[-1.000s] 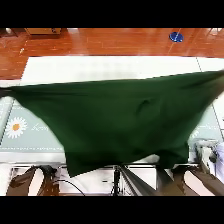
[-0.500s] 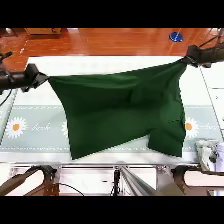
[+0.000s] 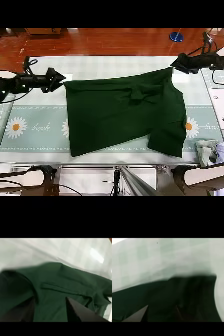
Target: Fold the shirts.
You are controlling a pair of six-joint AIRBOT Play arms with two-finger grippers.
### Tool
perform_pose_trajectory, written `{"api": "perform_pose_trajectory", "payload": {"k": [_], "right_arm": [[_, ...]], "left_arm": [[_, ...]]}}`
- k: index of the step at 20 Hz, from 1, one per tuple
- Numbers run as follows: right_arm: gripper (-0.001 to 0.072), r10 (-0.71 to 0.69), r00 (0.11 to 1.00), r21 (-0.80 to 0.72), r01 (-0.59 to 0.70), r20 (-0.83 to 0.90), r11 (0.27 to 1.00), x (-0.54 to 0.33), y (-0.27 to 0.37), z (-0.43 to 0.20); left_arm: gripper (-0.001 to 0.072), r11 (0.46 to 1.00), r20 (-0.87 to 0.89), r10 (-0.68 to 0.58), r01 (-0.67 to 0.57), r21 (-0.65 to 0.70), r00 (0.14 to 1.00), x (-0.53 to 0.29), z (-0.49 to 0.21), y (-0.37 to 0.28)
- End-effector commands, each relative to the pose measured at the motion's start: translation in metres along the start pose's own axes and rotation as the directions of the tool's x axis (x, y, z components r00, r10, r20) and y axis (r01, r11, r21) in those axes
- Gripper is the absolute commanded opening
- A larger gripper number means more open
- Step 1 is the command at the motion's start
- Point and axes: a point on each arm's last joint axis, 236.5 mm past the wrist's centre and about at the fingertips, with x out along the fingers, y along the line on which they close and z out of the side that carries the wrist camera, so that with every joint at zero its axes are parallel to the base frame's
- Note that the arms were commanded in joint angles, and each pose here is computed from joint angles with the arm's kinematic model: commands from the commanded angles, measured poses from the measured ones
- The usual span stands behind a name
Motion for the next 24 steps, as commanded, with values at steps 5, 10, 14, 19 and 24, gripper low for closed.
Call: {"api": "perform_pose_trajectory", "payload": {"k": [5, 10, 14, 19, 24], "right_arm": [[0.0408, -0.26, 0.961, -0.097, 0.251, -0.091, 0.963, -0.154, -0.082, -0.002], [0.0408, -0.224, 0.931, 0.121, 0.267, -0.287, 0.956, -0.199, -0.135, -0.067], [0.0406, -0.223, 0.927, 0.156, 0.279, -0.302, 0.948, -0.198, -0.144, -0.081], [0.0405, -0.223, 0.928, 0.163, 0.28, -0.298, 0.946, -0.193, -0.147, -0.084], [0.0405, -0.228, 0.93, 0.162, 0.282, -0.289, 0.945, -0.192, -0.148, -0.082]], "left_arm": [[0.046, 0.976, -0.298, 0.201, -0.216, -0.019, 0.933, -0.161, -0.053, 0.078], [0.053, 0.966, -0.343, 0.184, -0.235, -0.111, 0.921, -0.17, -0.162, 0.112], [0.053, 0.955, -0.484, 0.116, -0.23, -0.185, 0.867, -0.142, -0.249, 0.121], [0.0533, 0.954, -0.555, 0.172, -0.279, -0.114, 0.814, -0.128, -0.274, 0.126], [0.0533, 0.95, -0.635, 0.249, -0.311, 0.014, 0.732, -0.111, -0.294, 0.128]]}}
